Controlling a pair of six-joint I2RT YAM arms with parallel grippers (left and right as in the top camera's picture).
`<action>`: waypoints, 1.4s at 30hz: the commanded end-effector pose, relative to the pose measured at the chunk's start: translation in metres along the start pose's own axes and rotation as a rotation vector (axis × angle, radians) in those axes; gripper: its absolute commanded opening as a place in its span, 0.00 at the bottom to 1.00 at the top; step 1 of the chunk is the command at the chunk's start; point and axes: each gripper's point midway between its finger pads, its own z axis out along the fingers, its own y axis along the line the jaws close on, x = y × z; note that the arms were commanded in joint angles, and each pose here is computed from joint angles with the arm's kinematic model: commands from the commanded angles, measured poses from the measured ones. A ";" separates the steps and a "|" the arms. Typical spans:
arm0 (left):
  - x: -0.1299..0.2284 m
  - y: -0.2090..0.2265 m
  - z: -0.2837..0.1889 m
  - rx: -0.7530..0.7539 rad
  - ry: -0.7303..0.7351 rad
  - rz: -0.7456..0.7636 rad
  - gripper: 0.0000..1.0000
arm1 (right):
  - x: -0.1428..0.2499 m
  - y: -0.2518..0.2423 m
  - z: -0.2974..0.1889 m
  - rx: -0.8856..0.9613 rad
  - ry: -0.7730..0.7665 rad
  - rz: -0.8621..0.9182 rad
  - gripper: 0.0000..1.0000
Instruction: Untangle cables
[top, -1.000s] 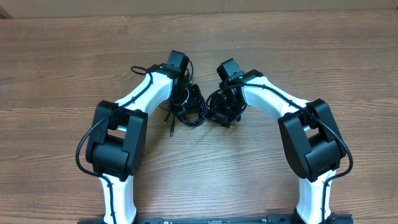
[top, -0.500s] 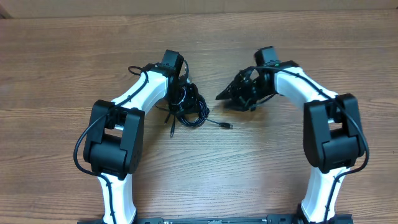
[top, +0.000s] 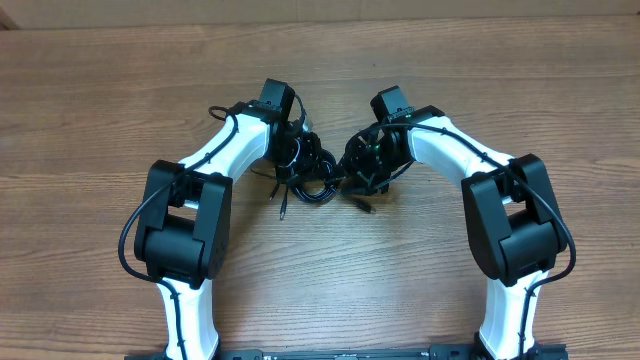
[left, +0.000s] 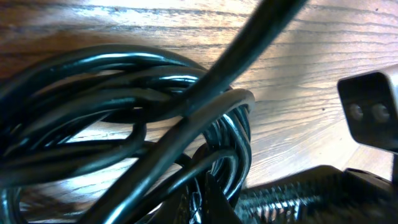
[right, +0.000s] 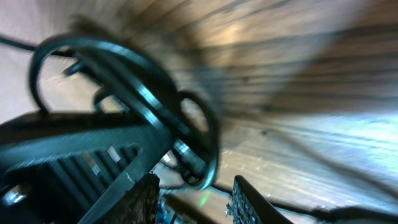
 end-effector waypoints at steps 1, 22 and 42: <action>0.002 -0.014 0.000 0.065 0.032 0.009 0.04 | -0.008 -0.013 0.005 0.088 -0.072 0.042 0.36; 0.000 -0.012 -0.004 0.084 0.035 -0.012 0.04 | -0.025 -0.040 0.007 0.200 -0.183 0.035 0.04; -0.001 0.002 0.025 -0.157 -0.095 -0.018 0.09 | -0.022 -0.042 0.009 0.202 -0.168 0.036 0.04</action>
